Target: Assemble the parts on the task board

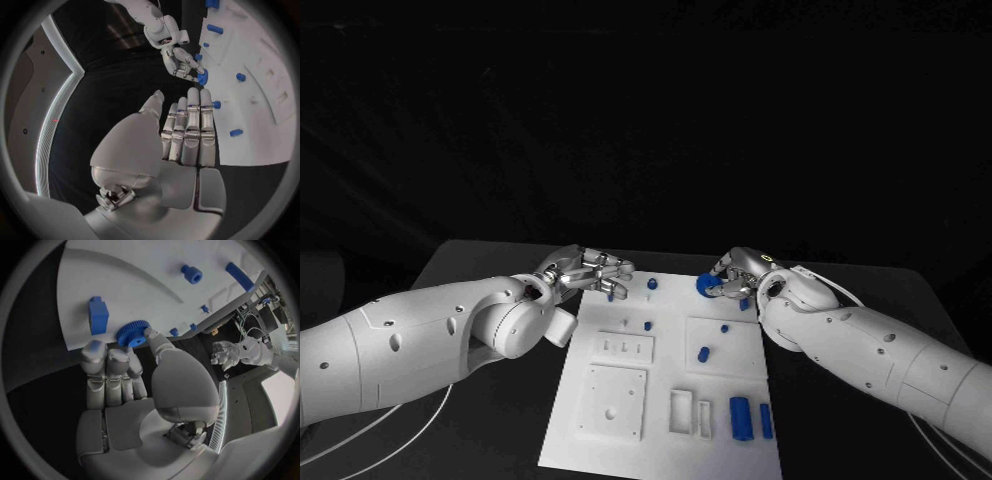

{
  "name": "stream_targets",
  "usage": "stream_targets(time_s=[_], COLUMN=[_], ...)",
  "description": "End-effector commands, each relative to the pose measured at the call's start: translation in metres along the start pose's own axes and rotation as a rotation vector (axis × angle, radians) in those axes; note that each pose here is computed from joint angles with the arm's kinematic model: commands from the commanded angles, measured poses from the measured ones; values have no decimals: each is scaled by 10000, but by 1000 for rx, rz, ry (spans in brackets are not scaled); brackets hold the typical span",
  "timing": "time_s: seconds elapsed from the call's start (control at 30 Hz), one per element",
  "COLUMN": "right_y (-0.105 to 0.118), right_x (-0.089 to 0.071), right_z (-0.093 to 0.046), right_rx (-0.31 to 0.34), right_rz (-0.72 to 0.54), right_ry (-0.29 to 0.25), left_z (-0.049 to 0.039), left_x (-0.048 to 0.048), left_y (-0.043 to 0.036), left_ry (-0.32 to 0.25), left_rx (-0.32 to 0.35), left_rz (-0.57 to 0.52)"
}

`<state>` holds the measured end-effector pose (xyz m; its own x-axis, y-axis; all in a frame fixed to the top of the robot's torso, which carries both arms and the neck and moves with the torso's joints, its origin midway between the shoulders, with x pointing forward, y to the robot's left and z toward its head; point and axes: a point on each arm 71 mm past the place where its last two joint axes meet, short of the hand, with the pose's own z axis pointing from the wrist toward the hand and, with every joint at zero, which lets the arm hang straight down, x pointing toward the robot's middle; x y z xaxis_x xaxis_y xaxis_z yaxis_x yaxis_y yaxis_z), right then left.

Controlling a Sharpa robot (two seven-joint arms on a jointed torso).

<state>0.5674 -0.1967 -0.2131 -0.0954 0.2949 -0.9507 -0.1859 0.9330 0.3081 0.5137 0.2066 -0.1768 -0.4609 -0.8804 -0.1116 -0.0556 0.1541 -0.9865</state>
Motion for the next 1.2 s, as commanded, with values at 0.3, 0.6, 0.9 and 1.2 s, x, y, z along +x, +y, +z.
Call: stream_targets(time_s=[0.3, 0.6, 0.9, 1.2], right_y=[23, 93, 323, 685], right_x=[92, 78, -33, -146], right_z=[-8, -33, -119, -251], right_rx=[-14, -37, -105, -210], right_rz=[-40, -103, -129, -113], right_ry=[51, -2, -126, -208], left_z=[12, 8, 2, -8], left_x=[43, 36, -10, -80], left_y=[-12, -10, -9, -12], left_ry=[26, 25, 9, -15], left_rx=[3, 2, 3, 7], left_rz=[0, 3, 7, 13])
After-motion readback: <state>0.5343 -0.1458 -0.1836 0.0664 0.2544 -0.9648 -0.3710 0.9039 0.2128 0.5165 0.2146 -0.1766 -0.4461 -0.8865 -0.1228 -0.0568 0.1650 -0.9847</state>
